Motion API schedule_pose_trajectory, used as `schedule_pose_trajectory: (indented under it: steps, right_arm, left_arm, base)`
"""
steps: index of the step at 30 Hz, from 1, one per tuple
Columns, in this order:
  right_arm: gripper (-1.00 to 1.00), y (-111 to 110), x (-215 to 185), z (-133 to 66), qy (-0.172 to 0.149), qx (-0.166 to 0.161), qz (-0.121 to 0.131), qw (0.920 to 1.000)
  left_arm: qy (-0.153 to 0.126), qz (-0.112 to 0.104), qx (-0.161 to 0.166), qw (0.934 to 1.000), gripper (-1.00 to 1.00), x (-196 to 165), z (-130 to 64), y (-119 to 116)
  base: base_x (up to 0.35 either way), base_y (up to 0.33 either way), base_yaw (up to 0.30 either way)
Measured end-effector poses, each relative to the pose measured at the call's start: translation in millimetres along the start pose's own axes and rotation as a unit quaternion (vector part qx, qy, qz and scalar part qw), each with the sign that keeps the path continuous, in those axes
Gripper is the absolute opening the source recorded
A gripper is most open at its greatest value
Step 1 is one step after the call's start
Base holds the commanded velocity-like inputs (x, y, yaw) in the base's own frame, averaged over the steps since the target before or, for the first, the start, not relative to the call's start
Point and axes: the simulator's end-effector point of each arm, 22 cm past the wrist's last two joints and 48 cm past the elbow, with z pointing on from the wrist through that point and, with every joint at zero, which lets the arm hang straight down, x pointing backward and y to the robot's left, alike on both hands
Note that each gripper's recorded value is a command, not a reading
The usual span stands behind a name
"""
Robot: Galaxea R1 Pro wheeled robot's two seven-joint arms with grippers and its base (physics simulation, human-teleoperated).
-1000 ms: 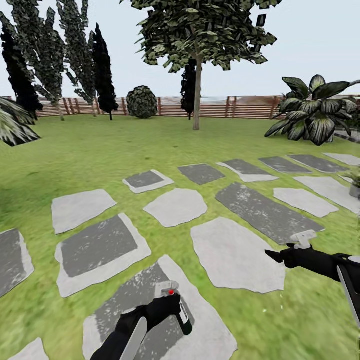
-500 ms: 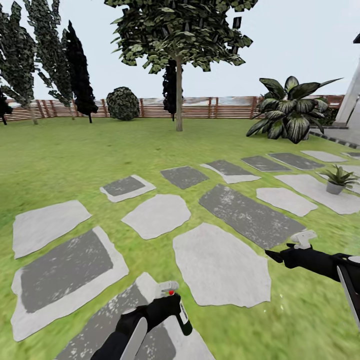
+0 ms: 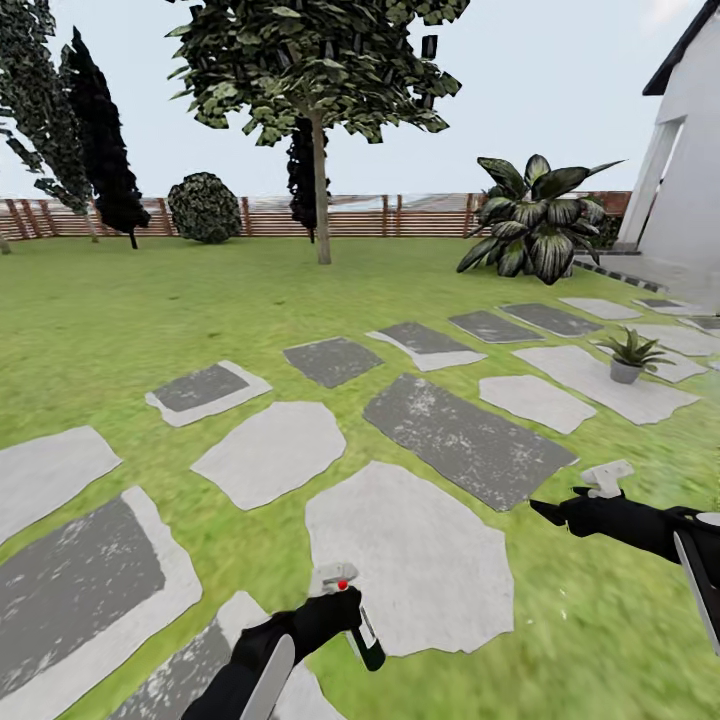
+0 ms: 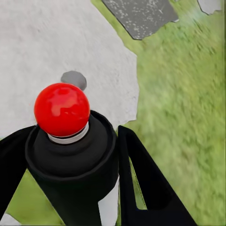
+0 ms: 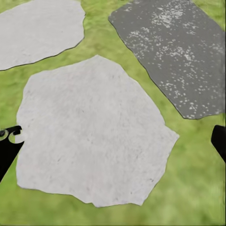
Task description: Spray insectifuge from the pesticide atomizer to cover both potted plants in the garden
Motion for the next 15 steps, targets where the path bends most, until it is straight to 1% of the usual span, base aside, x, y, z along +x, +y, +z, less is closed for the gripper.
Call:
schedule_pose_trajectory:
  steps: [15]
  right_arm:
    - [1.0, 0.0, 0.0, 0.0, 0.0, 0.0, 0.0, 1.0]
  left_arm:
    - [-0.001, 0.0, 0.0, 1.0, -1.0, -0.2, 0.0, 0.1]
  base:
    - [0.327, -0.101, -0.192]
